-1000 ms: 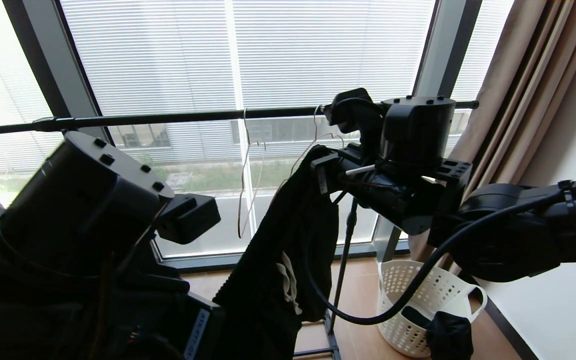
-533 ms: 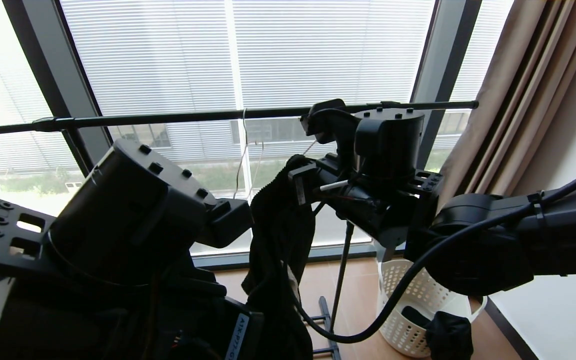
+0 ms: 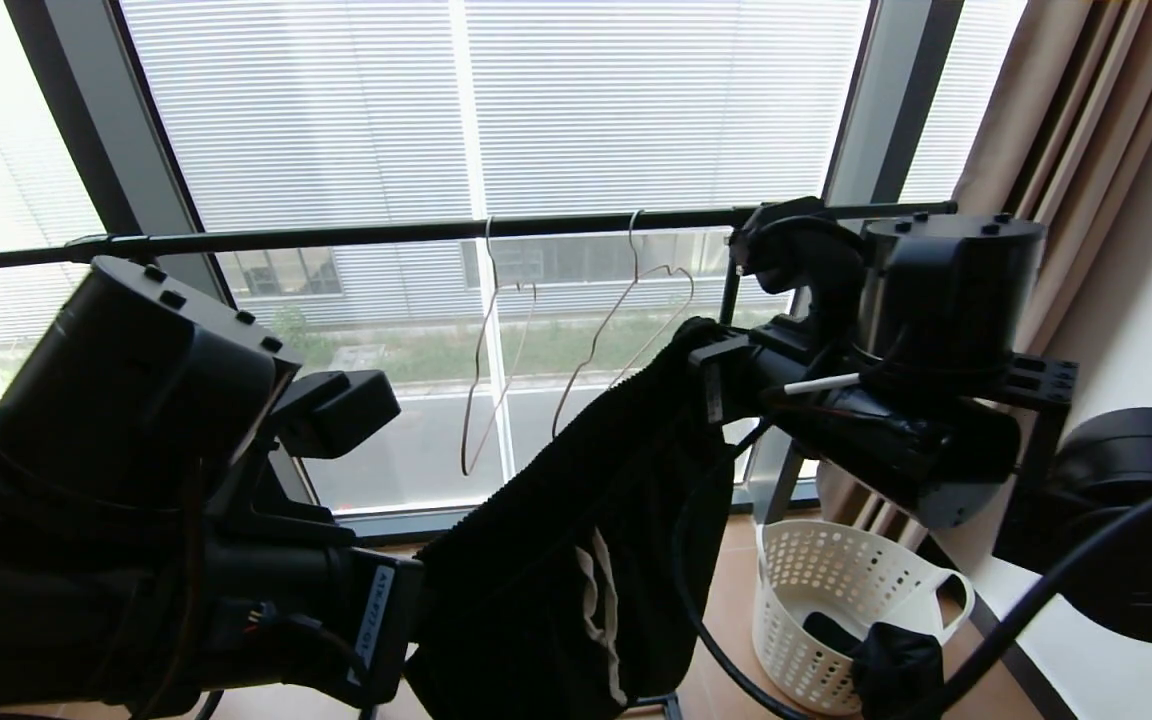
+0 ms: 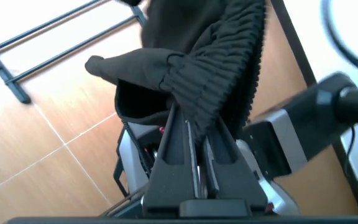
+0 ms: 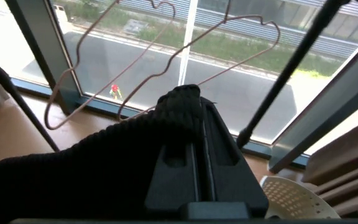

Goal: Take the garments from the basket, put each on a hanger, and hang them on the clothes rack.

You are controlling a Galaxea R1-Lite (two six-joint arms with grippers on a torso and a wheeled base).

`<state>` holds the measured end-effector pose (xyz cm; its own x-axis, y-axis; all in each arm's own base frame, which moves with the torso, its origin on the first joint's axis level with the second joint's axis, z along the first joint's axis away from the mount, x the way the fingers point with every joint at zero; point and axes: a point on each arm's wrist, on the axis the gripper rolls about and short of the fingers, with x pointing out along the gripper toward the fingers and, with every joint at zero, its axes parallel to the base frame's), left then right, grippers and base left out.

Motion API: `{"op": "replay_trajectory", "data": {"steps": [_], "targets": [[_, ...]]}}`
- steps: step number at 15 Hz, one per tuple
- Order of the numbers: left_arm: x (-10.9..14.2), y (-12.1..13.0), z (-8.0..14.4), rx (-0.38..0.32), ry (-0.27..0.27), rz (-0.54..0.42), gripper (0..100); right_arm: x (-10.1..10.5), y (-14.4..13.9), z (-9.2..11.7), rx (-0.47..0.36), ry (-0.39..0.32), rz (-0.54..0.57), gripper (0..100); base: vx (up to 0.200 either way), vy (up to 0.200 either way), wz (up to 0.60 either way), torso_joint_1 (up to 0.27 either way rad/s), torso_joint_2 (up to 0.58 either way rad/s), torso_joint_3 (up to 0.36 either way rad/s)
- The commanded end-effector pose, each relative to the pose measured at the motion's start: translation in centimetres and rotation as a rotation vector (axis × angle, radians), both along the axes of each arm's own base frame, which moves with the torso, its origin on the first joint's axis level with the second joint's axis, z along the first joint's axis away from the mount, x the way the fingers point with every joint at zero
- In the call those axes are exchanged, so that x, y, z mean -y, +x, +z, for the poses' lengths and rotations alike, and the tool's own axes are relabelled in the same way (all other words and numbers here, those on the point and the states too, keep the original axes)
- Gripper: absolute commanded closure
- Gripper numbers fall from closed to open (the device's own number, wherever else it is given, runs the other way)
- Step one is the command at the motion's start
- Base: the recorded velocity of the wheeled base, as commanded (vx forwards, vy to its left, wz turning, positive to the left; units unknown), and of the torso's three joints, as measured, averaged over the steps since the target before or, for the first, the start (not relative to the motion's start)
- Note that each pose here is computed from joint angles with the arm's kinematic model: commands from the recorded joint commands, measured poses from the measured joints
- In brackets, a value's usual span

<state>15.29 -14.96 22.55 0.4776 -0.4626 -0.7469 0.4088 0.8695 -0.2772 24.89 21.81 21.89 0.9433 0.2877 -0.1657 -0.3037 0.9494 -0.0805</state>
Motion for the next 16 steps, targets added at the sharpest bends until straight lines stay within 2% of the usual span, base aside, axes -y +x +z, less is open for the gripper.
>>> {"op": "replay_trajectory", "data": {"steps": [1, 3, 8, 13, 16], "targets": [[-0.8, 0.8, 0.1, 0.013, 0.001, 0.043, 100, 2.6, -2.4, 1.3, 0.019, 0.009, -0.020, 100, 0.000, 0.000, 0.00, 0.000, 0.00, 0.000], [-0.8, 2.3, -0.2, 0.040, 0.018, 0.054, 100, 4.2, -4.4, 1.5, -0.016, -0.023, -0.009, 100, 0.000, 0.000, 0.00, 0.000, 0.00, 0.000], [0.6, 6.2, 0.2, 0.057, 0.007, 0.099, 100, 5.5, -9.7, 1.4, -0.089, -0.094, 0.113, 100, 0.000, 0.000, 0.00, 0.000, 0.00, 0.000], [1.2, 7.1, 0.9, 0.079, -0.008, 0.101, 100, 5.8, -10.1, -0.4, -0.152, -0.113, 0.124, 100, 0.000, 0.000, 0.00, 0.000, 0.00, 0.000], [1.2, 7.0, 1.0, 0.083, -0.011, 0.101, 100, 5.8, -10.1, -0.5, -0.154, -0.113, 0.128, 100, 0.000, 0.000, 0.00, 0.000, 0.00, 0.000]]}}
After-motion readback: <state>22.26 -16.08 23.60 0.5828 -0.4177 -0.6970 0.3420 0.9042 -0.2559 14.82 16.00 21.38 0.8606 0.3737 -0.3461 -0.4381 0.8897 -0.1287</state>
